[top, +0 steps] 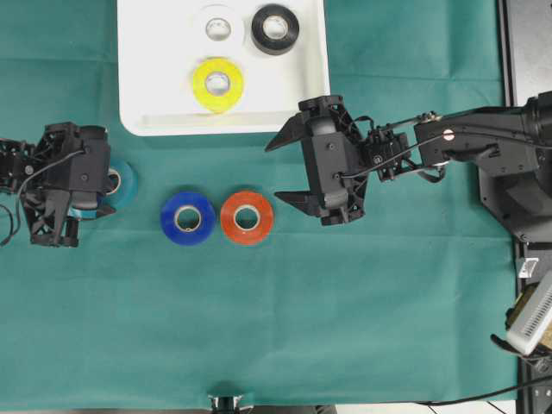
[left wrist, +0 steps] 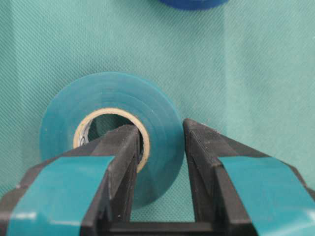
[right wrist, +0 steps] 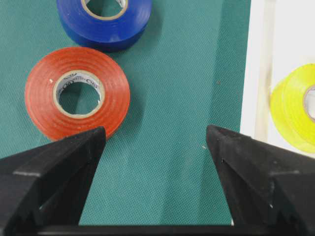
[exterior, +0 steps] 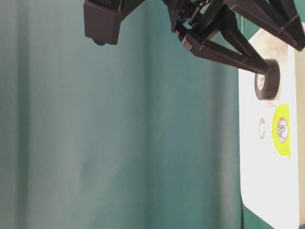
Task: Put the tape alternately from left to right into the white case.
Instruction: 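Lower the left gripper into the teal roll's core and grip it, then carry the teal roll with the left gripper into the tray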
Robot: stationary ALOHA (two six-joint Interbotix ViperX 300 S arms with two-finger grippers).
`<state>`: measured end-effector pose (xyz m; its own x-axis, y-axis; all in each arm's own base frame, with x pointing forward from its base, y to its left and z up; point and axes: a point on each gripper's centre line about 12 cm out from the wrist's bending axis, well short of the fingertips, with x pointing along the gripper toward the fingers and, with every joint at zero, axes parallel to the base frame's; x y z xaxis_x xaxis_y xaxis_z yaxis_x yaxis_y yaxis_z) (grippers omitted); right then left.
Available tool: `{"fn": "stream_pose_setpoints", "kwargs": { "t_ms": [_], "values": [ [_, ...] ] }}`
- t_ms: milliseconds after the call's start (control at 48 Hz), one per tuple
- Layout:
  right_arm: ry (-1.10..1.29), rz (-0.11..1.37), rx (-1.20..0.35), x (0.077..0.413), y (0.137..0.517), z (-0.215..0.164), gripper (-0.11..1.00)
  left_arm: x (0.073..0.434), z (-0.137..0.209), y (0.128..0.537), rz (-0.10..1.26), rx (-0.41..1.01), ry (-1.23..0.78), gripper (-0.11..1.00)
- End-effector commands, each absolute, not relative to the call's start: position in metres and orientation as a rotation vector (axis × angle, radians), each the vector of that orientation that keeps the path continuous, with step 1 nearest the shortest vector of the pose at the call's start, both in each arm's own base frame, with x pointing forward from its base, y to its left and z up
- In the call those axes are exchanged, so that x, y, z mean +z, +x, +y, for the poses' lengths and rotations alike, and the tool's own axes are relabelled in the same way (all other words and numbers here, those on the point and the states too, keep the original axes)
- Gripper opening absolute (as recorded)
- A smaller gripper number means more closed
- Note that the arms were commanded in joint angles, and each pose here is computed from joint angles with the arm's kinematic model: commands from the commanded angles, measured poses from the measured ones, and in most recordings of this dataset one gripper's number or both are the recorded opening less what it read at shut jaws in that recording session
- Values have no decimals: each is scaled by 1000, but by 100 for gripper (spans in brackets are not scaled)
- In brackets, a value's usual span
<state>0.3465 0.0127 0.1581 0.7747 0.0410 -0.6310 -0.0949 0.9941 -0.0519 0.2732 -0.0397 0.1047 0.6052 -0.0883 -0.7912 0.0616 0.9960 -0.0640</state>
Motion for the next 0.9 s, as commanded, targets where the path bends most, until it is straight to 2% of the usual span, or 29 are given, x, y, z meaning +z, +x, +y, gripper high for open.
{"fn": "stream_pose_setpoints", "kwargs": {
  "t_ms": [0,333,874],
  "values": [
    [-79,658,75,165,349,13,85,126,-41,282,847,-93,-38,26],
    [-81,658,75,165,349,13,85,156,-39,291,784,-87,-45,26],
    [-80,658,77,164,348,14,85,172,4,308,741,23,-37,26]
  ]
}}
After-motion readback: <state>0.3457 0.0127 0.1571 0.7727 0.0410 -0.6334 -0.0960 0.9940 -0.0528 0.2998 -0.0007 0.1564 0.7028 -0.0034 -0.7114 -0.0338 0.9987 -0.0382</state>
